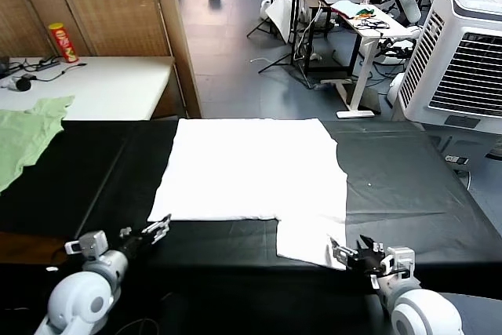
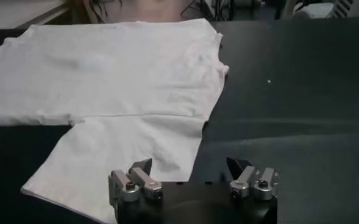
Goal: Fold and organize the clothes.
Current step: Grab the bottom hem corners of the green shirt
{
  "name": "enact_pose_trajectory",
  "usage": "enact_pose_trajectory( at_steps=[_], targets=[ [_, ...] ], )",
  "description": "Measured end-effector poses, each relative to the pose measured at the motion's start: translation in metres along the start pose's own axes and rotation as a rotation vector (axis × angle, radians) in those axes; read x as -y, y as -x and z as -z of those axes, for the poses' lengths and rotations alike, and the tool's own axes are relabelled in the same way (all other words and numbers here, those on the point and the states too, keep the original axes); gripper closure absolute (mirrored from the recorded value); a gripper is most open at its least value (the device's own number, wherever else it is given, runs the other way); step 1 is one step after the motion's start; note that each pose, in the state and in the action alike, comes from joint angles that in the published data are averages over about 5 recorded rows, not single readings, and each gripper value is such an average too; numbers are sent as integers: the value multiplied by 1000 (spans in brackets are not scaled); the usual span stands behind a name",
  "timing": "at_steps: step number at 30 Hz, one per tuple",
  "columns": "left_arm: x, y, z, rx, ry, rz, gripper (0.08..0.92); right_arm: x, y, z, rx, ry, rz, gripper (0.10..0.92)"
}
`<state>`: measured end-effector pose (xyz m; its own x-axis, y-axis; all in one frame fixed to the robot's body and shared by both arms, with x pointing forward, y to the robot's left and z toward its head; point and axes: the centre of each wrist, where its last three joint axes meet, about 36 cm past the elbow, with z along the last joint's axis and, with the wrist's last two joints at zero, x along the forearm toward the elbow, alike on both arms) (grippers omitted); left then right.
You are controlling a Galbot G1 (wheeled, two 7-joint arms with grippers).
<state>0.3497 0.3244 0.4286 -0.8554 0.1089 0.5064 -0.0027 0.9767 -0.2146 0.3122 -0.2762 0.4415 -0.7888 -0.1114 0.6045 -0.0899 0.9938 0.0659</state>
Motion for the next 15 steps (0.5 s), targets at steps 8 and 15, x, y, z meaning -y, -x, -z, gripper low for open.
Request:
enact_pose_trajectory(
  at_steps=[8, 15],
  targets=[
    [-4, 7, -8, -10, 3, 21, 225, -2, 3, -6, -13, 8, 3, 510],
    [-7, 11, -14, -12, 0, 24, 568, -6, 2, -10, -20, 13, 0, 861]
  ],
)
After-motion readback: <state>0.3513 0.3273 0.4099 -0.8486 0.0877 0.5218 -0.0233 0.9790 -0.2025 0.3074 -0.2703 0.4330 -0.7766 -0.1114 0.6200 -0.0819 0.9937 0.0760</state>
